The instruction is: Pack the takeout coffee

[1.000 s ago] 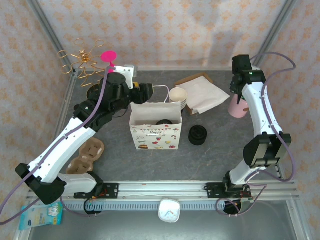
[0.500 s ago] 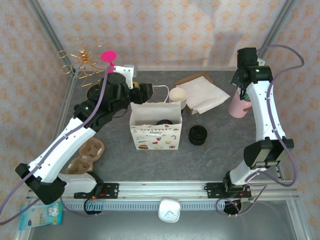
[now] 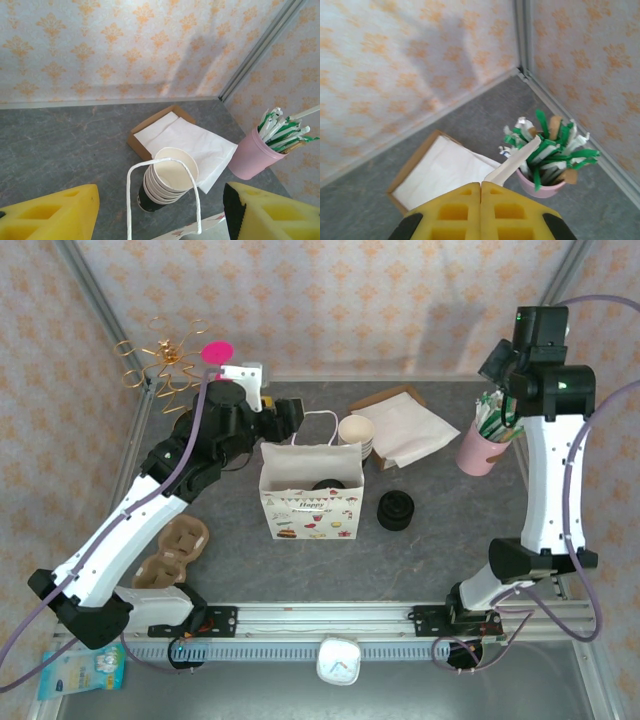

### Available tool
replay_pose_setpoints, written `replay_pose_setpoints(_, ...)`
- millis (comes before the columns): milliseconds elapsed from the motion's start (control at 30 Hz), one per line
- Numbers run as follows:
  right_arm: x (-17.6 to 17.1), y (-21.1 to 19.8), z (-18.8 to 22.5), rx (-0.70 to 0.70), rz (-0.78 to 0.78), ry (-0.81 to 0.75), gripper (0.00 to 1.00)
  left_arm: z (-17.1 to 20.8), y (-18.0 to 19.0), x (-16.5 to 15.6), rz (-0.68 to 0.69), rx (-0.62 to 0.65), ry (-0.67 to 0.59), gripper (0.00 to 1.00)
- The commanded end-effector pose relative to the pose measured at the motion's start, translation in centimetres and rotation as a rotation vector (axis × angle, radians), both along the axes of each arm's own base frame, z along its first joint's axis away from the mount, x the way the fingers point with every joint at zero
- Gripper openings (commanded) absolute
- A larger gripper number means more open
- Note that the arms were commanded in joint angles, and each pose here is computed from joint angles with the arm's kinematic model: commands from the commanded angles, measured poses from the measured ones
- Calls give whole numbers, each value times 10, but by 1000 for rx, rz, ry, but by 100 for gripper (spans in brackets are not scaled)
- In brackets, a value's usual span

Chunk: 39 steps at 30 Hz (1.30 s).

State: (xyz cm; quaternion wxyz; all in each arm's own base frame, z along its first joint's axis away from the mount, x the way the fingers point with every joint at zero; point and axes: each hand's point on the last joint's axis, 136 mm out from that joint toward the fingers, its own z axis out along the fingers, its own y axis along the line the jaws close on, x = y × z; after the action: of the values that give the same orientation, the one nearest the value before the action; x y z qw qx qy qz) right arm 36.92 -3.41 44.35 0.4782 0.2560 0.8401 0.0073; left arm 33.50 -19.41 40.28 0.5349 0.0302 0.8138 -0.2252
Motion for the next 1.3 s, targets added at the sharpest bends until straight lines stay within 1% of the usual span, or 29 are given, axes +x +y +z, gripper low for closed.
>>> replay_pose_setpoints(0,-22,18,22,68,92,-61,0,17,10,0,50,-7,-34,68)
replay_pose_setpoints(100,-29,32,35,103,168,-116,0,19,18,-1,84,7,-38,68)
replay_pose_setpoints(233,-37,58,44,169,311,-161,0,21,31,-4,138,34,-37,69)
replay_pose_setpoints(467,-53,118,51,341,636,-216,0,14,58,-15,242,55,1,69)
replay_pose_setpoints(700,-80,161,64,441,829,-282,0,-10,79,-33,322,9,76,69)
replay_pose_setpoints(867,-100,190,72,500,979,-304,0,-21,90,-45,363,-42,97,69)
replay_pose_setpoints(967,-113,202,76,517,1060,-318,0,-25,98,-51,383,-39,100,69)
replay_pose_setpoints(1000,-119,206,78,529,1090,-324,0,-27,100,-53,402,-63,108,69)
replay_pose_setpoints(1100,-126,222,74,577,1173,-302,0,-32,103,-56,409,-68,115,69)
replay_pose_setpoints(1133,-129,227,72,576,1183,-293,0,-34,103,-57,407,-71,119,69)
replay_pose_setpoints(1200,-145,233,74,567,1223,-303,0,-37,104,-58,410,-79,122,69)
replay_pose_setpoints(1267,-151,245,68,576,1257,-278,0,-40,105,-60,412,-85,124,69)
